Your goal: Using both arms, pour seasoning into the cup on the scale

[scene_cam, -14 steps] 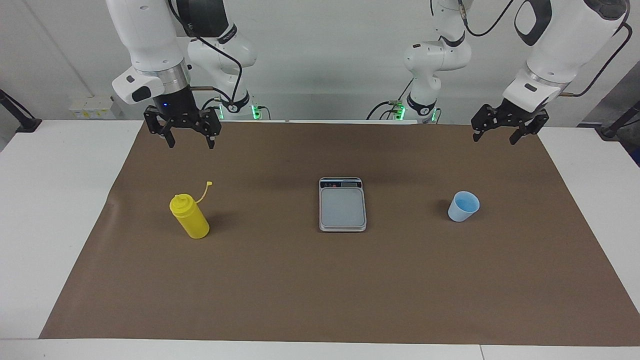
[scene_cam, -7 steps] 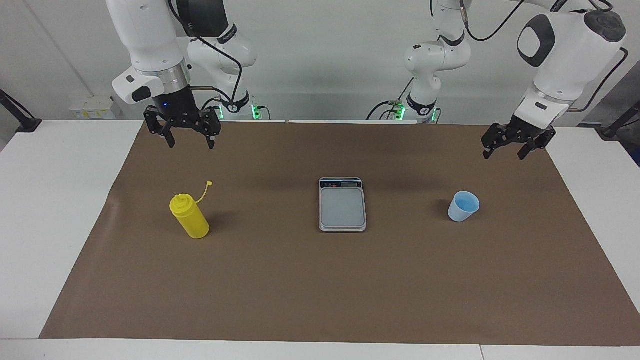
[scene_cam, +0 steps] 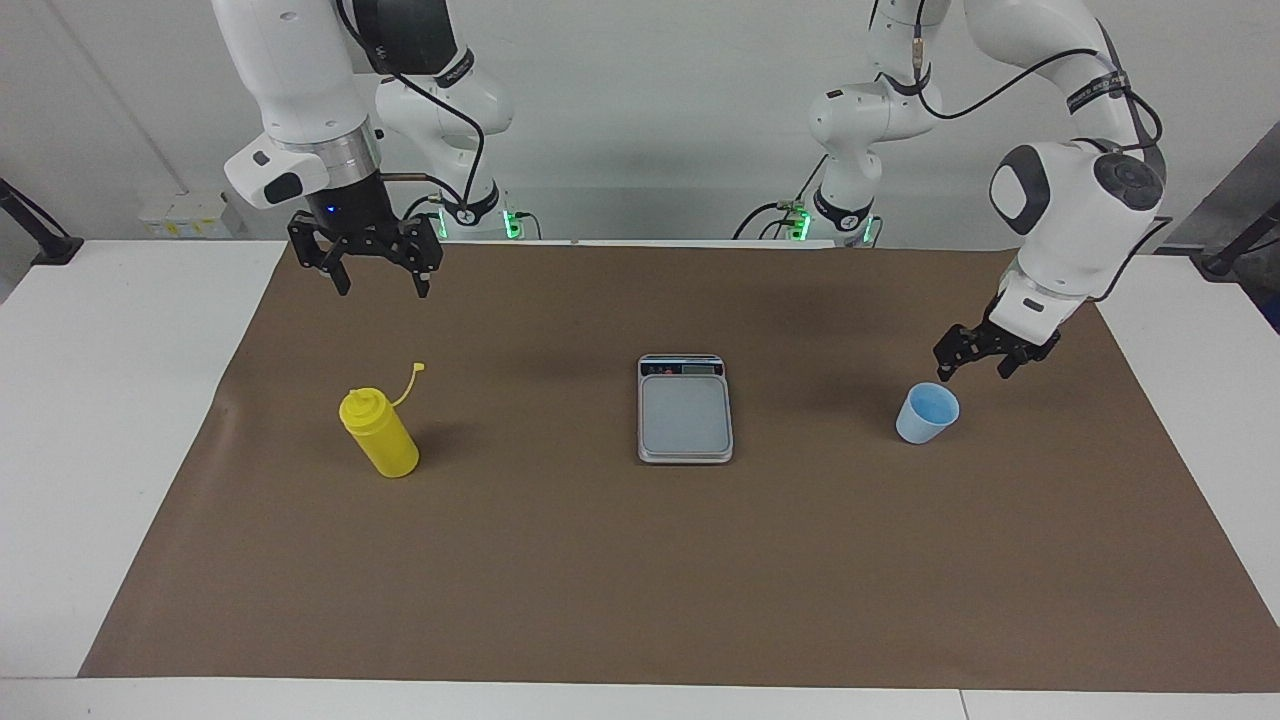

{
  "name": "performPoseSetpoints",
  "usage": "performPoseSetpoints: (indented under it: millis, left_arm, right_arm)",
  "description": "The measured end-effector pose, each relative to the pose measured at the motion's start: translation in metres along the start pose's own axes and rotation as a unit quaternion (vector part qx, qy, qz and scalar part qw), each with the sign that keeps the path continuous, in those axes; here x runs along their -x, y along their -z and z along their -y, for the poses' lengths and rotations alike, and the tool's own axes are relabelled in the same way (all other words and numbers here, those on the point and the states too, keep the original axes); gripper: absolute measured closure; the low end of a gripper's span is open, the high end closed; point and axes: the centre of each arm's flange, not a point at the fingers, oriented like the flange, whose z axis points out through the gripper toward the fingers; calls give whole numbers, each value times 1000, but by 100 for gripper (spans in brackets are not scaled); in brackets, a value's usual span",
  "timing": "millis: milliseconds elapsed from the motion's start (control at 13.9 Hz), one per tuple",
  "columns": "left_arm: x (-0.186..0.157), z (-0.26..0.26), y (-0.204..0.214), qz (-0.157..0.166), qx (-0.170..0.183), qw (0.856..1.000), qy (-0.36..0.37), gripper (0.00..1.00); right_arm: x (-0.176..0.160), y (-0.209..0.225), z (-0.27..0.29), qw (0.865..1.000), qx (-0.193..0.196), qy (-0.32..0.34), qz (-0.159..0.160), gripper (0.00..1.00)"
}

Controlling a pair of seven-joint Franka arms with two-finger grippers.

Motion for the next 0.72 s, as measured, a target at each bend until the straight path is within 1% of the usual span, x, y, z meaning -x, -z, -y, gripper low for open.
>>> performPoseSetpoints:
  millis: [216,504,720]
  left_arm:
    - [5,3,-27,-9,0,1000,10,0]
    - [7,15,-42,-7,0,1000,29,0]
    - [6,16,-68,-3,2,999,37,0]
  right_arm:
    - [0,0,0,1000,0,0,0,0]
    - [0,0,0,1000,0,0,0,0]
    - [0,0,0,1000,0,0,0,0]
